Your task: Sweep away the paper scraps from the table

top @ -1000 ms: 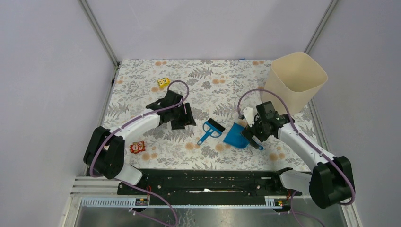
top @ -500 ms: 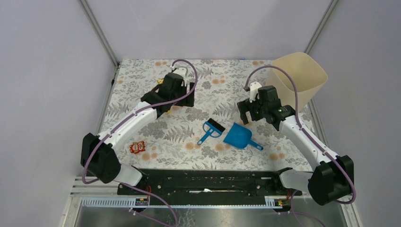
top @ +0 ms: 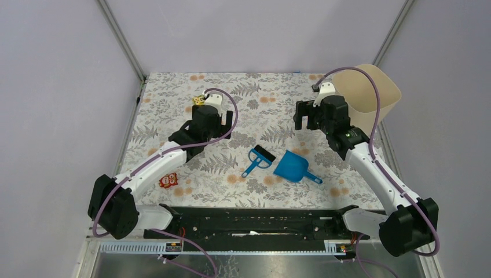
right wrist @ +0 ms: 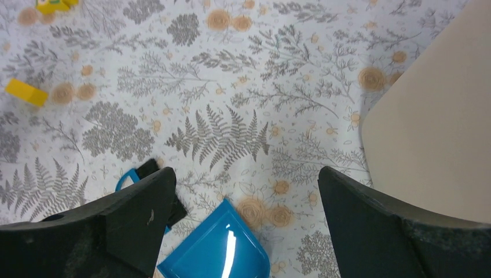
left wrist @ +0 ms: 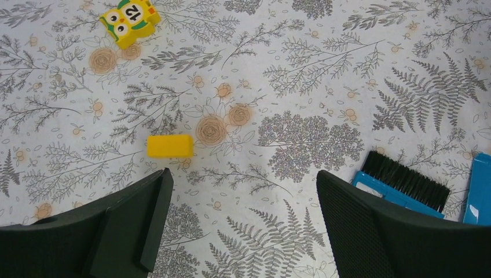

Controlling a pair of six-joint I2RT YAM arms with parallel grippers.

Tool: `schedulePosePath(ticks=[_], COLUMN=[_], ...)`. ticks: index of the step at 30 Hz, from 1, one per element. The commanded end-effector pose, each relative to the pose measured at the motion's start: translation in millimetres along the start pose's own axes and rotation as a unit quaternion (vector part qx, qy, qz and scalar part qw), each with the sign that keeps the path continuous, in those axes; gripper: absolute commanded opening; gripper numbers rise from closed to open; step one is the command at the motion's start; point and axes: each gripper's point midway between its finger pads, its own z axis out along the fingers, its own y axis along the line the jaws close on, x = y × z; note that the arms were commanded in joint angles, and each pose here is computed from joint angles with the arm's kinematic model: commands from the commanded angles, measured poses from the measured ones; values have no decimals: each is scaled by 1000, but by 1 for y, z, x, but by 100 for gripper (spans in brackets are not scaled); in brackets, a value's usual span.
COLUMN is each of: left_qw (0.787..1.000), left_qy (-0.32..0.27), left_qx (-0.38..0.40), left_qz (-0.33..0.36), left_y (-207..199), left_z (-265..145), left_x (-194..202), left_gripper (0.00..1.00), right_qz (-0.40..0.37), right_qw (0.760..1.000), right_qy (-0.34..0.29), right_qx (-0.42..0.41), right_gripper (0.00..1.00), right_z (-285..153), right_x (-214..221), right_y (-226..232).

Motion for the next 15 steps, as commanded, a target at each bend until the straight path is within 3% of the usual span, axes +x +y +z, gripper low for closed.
schedulePosePath(ticks=[1,15], left_qw=[1000,999], left_qy=[-27,-30], left_qx=[14,28], left_qz=[-3,-5], left_y=[-10,-15], left_z=[4,4], left_x=[-24,-25], left_gripper=[98,98], right_qz=[21,23], right_qw=[998,997], right_qy=[-66,-70], right_qx=[8,-15], right_gripper=[100,100], right_z=[-8,-14], right_x=[-23,-17], right_y=[-1,6])
